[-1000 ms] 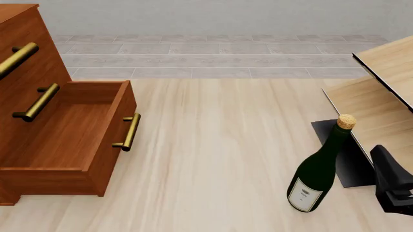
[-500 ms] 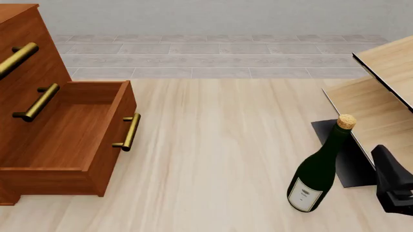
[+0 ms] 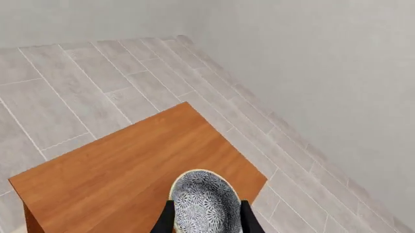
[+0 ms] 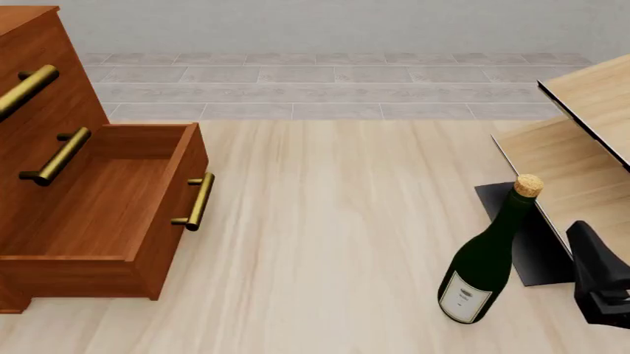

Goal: Put the bowl on top of the cabinet.

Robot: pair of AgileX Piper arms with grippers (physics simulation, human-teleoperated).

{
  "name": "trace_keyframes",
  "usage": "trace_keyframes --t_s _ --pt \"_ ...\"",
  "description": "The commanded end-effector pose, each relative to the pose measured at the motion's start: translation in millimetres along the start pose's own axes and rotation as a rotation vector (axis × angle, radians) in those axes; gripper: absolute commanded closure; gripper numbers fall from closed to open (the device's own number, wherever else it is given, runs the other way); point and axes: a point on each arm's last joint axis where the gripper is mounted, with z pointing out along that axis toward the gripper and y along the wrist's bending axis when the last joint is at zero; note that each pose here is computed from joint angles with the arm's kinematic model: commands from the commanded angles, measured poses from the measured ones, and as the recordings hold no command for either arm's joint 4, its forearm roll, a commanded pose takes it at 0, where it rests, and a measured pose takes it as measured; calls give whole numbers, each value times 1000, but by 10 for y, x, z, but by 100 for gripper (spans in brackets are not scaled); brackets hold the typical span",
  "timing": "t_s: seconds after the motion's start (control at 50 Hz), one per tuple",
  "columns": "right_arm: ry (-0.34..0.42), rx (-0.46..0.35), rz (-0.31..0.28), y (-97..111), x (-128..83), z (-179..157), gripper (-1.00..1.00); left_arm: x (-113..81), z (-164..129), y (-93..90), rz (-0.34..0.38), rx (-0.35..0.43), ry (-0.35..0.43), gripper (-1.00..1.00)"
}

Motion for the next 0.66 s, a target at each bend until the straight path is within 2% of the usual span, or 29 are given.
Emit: trace_keyframes --t_s 0.02,0.2,0.36,0.5,0.64,0.66 --pt "1 -2 -2 1 0 1 -100 225 -324 -2 100 93 -82 -100" --pt "3 -5 -3 3 1 5 -100 305 -479 30 122 116 -113 -100" --pt "3 -6 0 4 1 6 -100 419 -773 94 166 157 -198 -100" --pt "2 -4 5 3 1 5 -100 617 -949 137 233 219 -240 -100" --pt "1 -4 5 2 2 -4 -100 774 -1040 198 255 251 -258 -100" --pt "1 -3 5 2 2 -4 -100 800 -1101 221 258 259 -279 -100"
